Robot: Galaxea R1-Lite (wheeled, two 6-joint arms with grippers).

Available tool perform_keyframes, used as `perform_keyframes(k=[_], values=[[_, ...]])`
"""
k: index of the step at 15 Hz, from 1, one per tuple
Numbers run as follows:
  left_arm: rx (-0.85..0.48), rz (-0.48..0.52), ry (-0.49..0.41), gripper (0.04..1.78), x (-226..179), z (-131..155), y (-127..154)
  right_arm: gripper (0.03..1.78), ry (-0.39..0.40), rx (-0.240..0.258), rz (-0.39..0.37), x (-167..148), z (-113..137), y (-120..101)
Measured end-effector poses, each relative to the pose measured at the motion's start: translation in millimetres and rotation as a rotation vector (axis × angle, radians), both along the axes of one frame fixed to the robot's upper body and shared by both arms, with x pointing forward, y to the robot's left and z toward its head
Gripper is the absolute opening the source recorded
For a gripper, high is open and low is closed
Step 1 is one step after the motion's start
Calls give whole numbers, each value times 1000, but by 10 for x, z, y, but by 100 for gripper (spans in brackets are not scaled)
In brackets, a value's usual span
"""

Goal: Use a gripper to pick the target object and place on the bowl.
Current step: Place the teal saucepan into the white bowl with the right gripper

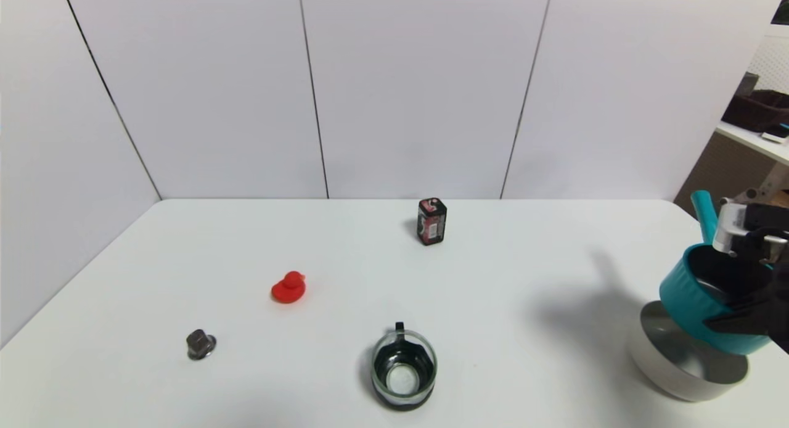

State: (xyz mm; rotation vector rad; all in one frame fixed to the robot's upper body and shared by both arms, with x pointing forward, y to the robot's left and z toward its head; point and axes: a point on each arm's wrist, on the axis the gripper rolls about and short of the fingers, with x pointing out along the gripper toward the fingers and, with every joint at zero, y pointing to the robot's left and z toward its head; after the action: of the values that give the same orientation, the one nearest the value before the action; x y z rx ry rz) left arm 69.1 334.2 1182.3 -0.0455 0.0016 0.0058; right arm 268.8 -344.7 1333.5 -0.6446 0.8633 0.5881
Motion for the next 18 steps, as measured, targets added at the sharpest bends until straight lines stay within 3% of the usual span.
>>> perform_keyframes(k=[3, 18], values=[[0, 0, 0, 169, 0, 0, 0, 10, 20, 46, 37, 51, -54, 21], [0, 0, 0, 169, 0, 0, 0, 10, 89, 31, 85, 66, -214, 40]])
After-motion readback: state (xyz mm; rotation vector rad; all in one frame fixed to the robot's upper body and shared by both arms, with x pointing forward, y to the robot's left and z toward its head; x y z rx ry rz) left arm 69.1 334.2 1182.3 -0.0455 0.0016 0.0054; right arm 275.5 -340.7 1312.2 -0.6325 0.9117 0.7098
